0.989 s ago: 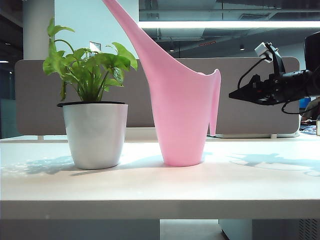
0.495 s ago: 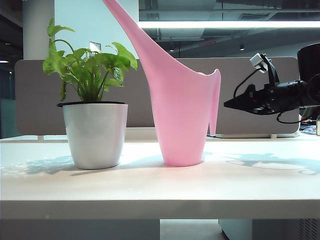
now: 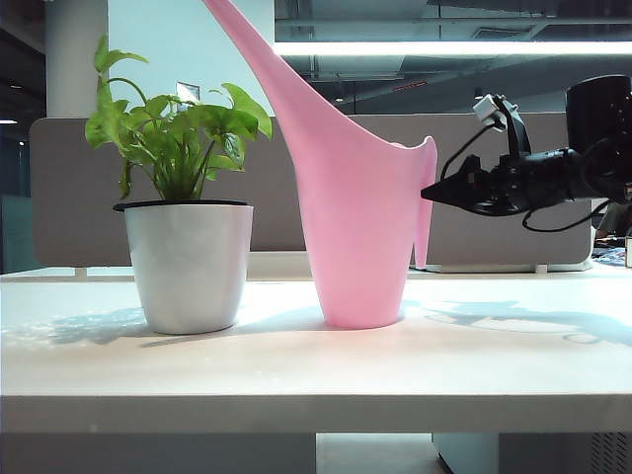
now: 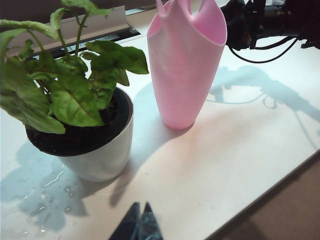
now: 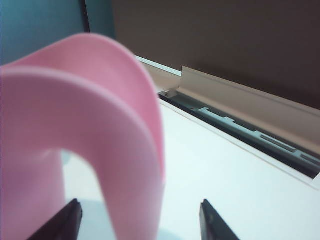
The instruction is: Pick up the watering can from the table, water the potted plant, and put the can back.
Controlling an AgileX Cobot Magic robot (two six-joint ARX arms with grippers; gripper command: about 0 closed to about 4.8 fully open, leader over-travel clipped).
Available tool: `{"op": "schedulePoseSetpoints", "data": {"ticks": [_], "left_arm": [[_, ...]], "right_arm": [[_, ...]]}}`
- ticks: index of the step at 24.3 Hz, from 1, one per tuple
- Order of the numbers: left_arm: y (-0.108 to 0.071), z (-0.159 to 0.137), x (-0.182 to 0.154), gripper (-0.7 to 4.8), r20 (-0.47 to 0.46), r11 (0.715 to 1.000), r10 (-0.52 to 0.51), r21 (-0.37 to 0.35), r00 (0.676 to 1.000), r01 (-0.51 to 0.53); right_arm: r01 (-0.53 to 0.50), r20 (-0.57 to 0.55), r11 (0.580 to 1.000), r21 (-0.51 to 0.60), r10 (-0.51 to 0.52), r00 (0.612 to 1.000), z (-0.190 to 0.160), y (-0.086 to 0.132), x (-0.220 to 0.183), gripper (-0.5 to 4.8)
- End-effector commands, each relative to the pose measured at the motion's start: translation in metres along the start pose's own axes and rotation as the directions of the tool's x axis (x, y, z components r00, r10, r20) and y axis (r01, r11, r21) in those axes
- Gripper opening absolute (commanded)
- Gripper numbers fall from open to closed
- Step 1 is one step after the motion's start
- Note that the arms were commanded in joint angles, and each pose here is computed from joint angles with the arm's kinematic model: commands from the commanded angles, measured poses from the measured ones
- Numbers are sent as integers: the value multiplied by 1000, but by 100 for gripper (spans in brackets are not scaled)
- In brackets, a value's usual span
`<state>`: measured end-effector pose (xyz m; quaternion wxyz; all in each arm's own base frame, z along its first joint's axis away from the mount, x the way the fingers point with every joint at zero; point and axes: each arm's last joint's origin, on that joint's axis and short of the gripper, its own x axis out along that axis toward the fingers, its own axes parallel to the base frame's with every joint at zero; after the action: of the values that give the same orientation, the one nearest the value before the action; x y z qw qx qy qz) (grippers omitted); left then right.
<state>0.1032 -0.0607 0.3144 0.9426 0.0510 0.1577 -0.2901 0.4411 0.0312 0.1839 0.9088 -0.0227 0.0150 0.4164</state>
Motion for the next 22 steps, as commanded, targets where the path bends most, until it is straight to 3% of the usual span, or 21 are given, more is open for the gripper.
{"op": "schedulePoseSetpoints", "data": {"ticks": [1,18,22], "left_arm": [[0,2,-1,3,17,1000,-3,2,1000,3],[0,2,-1,3,16,1000,-3,2,1000,3],[0,2,-1,3,18,1000,-3,2,1000,3]], "right_arm": [[3,8,1000,-13,-3,1000,8,-2,4,326],[-32,-9,999,2,32,999,-5,6,34,322],[-37,-8,999,6,37,999,-2,3,38,208]]}}
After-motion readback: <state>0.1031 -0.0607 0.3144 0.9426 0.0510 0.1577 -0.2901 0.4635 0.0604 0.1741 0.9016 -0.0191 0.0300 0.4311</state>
